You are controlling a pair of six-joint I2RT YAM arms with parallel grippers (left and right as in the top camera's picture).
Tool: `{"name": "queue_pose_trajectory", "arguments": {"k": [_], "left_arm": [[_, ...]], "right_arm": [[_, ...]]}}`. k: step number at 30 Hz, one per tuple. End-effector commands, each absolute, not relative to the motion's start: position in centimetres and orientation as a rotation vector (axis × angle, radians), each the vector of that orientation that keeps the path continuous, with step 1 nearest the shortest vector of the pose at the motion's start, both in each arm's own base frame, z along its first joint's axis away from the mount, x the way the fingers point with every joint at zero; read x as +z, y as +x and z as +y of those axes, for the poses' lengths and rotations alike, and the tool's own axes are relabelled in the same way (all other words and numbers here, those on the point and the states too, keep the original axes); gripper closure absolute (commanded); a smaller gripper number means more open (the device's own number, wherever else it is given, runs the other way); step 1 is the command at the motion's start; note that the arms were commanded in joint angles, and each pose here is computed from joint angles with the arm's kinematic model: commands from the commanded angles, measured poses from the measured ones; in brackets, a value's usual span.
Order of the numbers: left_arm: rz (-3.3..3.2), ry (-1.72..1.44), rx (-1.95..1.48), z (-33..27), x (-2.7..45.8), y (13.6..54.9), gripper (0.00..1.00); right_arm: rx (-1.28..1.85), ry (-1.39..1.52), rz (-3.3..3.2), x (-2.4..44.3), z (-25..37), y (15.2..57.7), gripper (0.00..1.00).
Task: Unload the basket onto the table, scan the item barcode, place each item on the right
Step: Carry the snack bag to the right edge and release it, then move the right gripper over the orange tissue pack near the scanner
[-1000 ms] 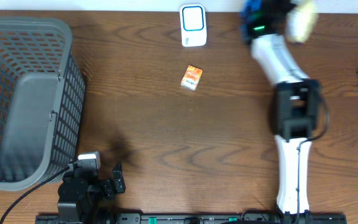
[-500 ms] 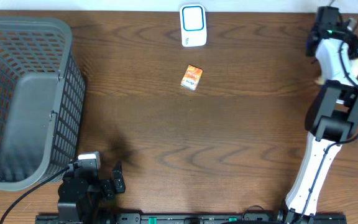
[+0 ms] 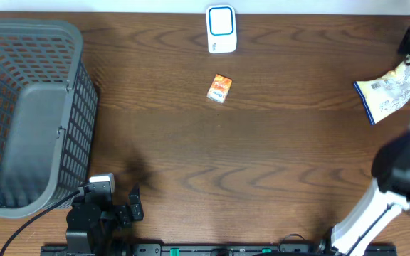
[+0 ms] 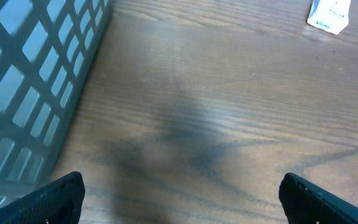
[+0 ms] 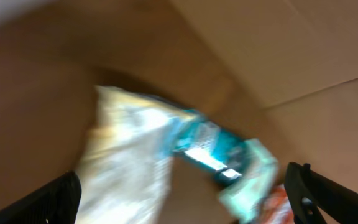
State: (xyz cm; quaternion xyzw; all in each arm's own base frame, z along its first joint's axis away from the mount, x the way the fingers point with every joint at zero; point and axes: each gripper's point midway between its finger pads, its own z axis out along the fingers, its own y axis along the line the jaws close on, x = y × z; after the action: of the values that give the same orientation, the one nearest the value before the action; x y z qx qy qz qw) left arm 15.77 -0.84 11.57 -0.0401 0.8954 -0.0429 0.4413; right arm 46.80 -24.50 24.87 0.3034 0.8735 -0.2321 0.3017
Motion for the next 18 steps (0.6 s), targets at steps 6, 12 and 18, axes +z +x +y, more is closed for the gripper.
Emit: {"name": "queue_pose_trajectory", "arguments": {"k": [6, 12, 18], "left_arm": [[2.226, -0.117, -0.102, -0.7, 11.4, 15.7, 0.0], [2.227, -0.117, -0.102, -0.7, 11.4, 15.7, 0.0], [2.226, -0.117, -0.103, -0.7, 11.4, 15.7, 0.0]], "right_arm": [[0.467, 0.655, 2.368, 31.3, -5.9, 45.7, 0.01], [0.476, 0.5, 2.578, 28.7, 0.6, 43.4, 0.01], [0.264, 0.304, 2.719, 24.8, 6.6, 42.7, 0.01]]}}
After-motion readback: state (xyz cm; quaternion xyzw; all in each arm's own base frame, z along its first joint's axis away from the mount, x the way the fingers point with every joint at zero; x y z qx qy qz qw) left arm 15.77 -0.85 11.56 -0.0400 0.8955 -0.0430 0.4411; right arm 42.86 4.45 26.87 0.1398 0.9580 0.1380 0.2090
